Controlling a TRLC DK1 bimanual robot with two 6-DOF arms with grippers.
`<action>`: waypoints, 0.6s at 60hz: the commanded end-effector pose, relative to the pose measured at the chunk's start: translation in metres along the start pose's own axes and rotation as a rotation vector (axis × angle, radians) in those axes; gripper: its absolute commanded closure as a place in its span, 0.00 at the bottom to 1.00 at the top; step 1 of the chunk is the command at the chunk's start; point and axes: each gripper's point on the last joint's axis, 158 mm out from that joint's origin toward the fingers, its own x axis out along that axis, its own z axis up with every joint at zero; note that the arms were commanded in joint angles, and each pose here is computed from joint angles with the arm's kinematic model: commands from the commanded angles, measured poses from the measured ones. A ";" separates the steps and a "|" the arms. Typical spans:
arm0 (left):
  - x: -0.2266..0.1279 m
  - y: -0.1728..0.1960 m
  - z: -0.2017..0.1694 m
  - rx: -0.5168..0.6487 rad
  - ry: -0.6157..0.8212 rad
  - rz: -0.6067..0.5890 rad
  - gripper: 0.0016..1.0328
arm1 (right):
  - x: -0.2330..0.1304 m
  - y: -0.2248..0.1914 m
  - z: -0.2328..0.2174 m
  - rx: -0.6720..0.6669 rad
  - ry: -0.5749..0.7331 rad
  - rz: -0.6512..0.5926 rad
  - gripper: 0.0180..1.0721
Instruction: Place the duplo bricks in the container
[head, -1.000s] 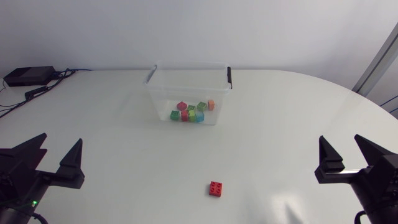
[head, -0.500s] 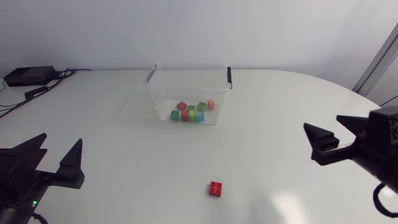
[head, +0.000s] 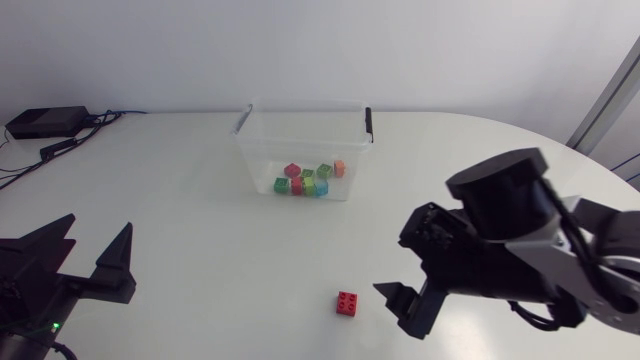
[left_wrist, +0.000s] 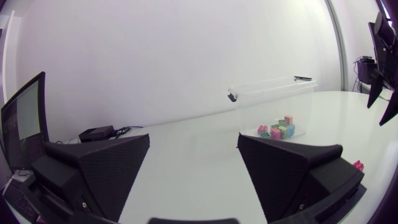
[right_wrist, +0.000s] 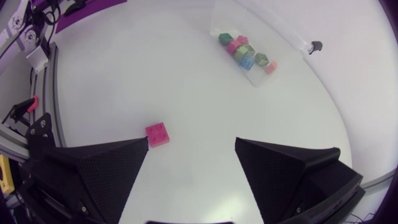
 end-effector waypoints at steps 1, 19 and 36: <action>0.000 -0.001 -0.004 0.008 0.001 -0.002 0.04 | 0.018 0.006 -0.012 -0.060 0.044 0.018 0.04; 0.000 -0.001 -0.004 0.008 0.001 -0.002 0.04 | 0.063 0.040 -0.035 -0.115 0.126 0.090 0.04; 0.000 -0.001 -0.004 0.008 0.001 -0.002 0.04 | 0.085 0.054 -0.040 -0.157 0.167 0.122 0.04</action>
